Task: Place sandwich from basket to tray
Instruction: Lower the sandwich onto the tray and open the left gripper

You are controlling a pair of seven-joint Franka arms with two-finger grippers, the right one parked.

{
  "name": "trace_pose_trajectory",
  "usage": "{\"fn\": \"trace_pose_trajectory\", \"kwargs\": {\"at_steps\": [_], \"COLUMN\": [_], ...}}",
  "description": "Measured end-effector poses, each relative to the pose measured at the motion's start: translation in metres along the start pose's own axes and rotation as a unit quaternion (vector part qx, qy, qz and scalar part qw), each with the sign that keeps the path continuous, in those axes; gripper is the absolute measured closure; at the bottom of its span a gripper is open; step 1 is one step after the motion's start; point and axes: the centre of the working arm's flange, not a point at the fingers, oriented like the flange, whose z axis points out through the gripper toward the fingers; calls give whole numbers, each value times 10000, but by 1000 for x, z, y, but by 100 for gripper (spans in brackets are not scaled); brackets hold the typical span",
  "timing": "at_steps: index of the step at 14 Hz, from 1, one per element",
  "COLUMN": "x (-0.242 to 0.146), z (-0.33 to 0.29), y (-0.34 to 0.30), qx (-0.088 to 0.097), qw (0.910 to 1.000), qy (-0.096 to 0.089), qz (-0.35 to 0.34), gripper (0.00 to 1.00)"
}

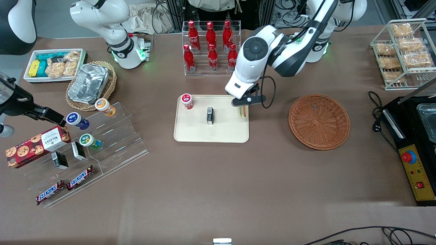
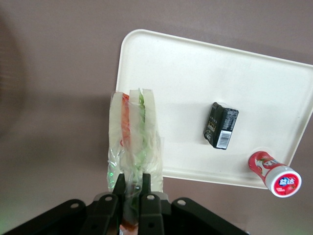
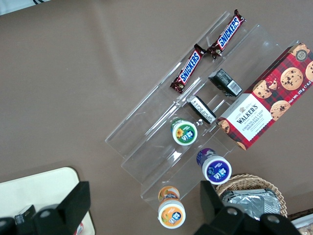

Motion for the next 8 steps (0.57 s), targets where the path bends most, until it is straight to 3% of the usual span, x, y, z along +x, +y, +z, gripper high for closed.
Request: {"fn": "trace_pose_trajectory", "kwargs": {"at_steps": [8], "x": [17], "z": [82], "y": [7], "qx": [239], "qw": [9996], "qy": [-2], "qz": [152], "gripper": [85]}}
